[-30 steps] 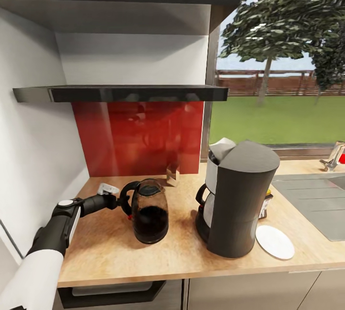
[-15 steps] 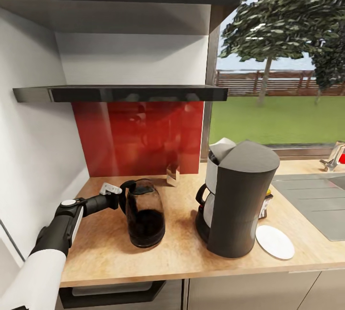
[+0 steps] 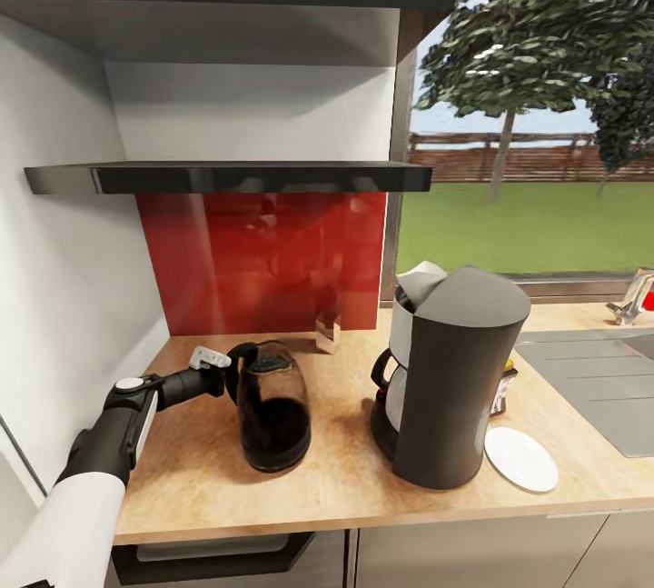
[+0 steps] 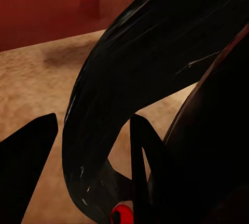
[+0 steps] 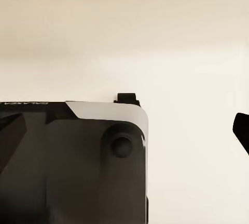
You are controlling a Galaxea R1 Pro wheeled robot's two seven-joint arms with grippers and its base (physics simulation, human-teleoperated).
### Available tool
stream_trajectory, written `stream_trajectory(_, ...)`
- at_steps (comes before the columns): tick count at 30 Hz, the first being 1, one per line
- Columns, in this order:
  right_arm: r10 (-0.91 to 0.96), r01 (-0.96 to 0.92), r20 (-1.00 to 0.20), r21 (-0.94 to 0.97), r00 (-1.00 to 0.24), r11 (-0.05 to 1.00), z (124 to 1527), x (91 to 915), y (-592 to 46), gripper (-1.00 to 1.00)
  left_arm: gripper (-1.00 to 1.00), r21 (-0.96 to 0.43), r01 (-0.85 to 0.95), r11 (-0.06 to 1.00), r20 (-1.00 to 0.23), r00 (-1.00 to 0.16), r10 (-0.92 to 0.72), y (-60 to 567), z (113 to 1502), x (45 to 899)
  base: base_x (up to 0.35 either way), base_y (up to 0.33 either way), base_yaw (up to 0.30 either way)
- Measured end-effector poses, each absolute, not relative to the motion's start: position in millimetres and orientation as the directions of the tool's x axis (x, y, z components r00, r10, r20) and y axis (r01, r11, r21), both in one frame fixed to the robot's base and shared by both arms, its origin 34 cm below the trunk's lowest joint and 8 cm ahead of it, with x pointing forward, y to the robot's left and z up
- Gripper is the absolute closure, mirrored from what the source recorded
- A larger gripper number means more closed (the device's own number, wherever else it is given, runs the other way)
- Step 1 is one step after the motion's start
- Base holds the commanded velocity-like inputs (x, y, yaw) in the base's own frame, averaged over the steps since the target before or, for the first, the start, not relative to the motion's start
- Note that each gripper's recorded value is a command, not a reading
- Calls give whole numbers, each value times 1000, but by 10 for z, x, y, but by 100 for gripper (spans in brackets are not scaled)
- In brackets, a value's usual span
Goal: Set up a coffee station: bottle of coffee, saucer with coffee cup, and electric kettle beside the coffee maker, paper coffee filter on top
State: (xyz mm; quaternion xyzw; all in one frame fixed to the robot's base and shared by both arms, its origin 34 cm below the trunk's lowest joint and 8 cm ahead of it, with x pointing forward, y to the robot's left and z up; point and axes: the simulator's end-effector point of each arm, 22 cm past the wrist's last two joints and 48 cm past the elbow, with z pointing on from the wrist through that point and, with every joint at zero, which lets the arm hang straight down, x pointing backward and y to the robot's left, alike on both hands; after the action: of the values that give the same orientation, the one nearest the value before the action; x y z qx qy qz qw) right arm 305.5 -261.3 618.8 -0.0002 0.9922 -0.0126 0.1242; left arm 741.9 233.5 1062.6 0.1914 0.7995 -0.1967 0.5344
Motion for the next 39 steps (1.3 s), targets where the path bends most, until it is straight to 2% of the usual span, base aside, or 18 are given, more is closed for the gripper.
stream_trajectory(14,-4,2,-247,-24,-969,1000,6188,3055,-2602,-100,100,-111,516,849,-936,-342,85,2325,10748,7459,0,0,0)
stream_trajectory(39,-10,-7,-278,-15,-961,1000,6218,3170,-2482,-100,100,-129,540,831,-936,-343,77,1619,10998,7520,0,0,0)
